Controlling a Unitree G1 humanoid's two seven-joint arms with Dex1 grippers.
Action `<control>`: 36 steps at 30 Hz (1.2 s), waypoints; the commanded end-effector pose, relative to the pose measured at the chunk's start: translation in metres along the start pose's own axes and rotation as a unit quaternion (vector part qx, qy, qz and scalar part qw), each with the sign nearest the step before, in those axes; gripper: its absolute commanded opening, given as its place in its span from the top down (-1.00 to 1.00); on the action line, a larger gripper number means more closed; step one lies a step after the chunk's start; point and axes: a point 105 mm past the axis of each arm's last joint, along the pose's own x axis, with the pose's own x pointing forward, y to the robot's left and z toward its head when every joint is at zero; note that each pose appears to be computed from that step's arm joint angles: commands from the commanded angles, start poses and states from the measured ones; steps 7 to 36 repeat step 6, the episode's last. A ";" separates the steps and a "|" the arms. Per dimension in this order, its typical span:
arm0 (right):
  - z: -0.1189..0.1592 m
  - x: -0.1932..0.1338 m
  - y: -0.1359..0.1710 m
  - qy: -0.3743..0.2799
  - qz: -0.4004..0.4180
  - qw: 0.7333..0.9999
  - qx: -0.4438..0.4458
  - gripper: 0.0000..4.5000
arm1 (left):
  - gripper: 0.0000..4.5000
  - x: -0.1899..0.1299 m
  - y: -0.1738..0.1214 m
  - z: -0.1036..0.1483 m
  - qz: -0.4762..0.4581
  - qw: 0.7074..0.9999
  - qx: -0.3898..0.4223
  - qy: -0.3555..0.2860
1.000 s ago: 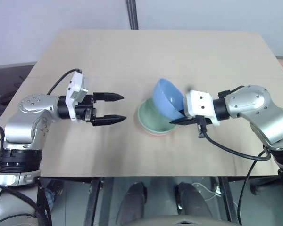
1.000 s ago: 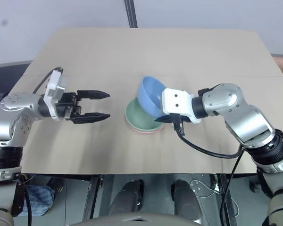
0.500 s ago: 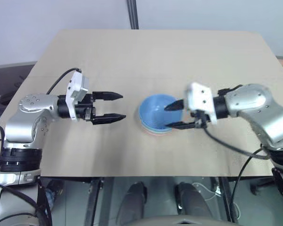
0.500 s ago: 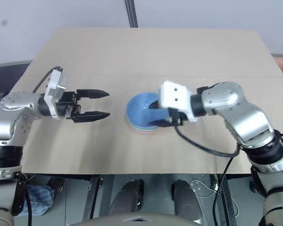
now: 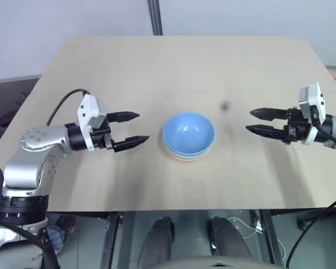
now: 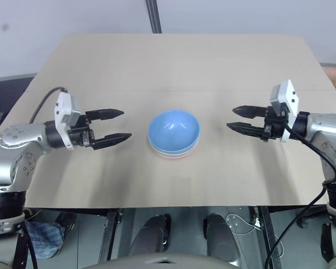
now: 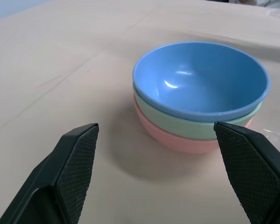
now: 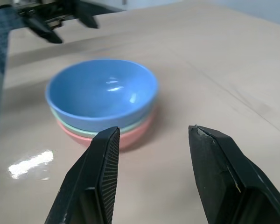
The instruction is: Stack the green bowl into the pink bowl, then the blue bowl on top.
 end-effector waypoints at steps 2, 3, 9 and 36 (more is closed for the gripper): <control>0.001 -0.015 -0.005 -0.009 -0.025 1.000 -0.014 -0.08 | -0.86 -0.007 -0.003 0.012 0.032 0.999 0.015 -0.024; -0.001 -0.015 -0.004 -0.009 -0.027 1.000 -0.011 -0.08 | -0.86 -0.008 -0.003 0.013 0.041 0.999 0.013 -0.028; -0.010 -0.019 -0.005 0.000 -0.034 0.999 -0.006 -0.08 | -0.86 -0.010 -0.003 0.013 0.060 0.998 0.013 -0.034; -0.010 -0.019 -0.005 0.000 -0.034 0.999 -0.006 -0.08 | -0.86 -0.010 -0.003 0.013 0.060 0.998 0.013 -0.034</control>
